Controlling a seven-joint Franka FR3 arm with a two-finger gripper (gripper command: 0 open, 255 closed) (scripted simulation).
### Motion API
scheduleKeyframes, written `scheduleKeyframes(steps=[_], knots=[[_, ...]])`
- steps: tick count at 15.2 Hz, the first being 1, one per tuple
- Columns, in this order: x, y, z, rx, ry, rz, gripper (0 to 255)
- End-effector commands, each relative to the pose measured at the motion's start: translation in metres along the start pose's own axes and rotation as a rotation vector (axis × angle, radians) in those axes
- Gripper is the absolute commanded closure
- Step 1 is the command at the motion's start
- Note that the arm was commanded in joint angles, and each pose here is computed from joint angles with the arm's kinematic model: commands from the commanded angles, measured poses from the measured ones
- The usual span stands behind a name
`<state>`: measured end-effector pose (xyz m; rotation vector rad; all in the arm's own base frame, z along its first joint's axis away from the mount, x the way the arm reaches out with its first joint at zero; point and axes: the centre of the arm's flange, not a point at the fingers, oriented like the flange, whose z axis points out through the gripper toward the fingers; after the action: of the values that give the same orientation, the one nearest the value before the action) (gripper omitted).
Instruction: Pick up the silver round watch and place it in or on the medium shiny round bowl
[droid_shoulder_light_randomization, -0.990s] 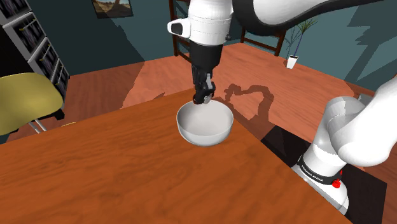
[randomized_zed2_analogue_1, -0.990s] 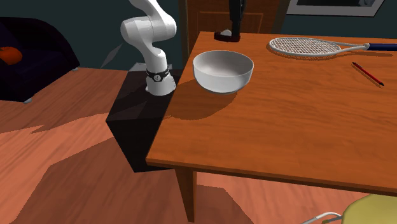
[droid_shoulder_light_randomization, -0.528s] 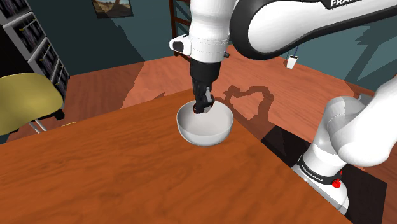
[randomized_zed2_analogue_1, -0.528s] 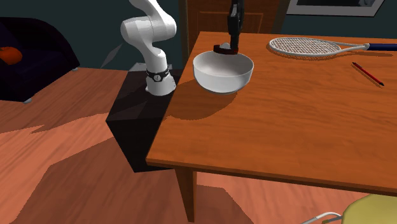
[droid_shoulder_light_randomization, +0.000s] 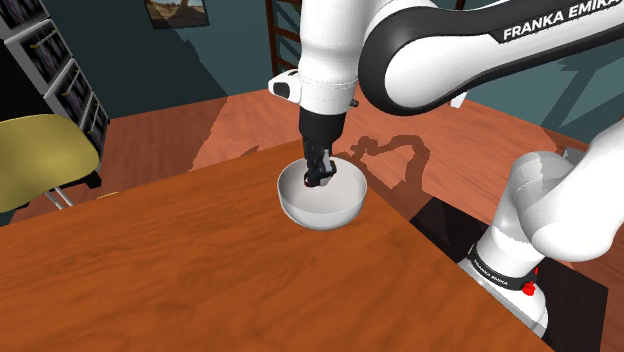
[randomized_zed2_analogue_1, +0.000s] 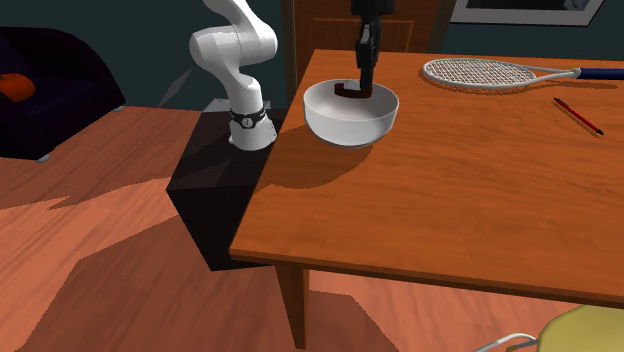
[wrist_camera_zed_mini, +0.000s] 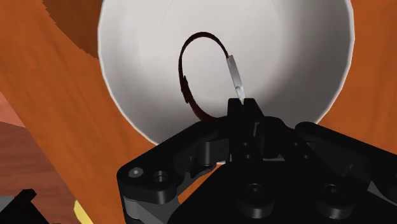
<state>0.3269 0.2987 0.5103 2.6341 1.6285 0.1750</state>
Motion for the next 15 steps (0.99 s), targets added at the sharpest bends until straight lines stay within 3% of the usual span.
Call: scheduleKeyframes(steps=[1,3,4,9,13,15], knots=[[0.000,0.000,0.000,0.000,0.000,0.000,255],[0.000,0.000,0.000,0.000,0.000,0.000,255],[0.000,0.000,0.000,0.000,0.000,0.000,0],[0.000,0.000,0.000,0.000,0.000,0.000,0],[0.000,0.000,-0.050,0.000,0.000,0.000,0],[0.000,0.000,-0.050,0.000,0.000,0.000,0]])
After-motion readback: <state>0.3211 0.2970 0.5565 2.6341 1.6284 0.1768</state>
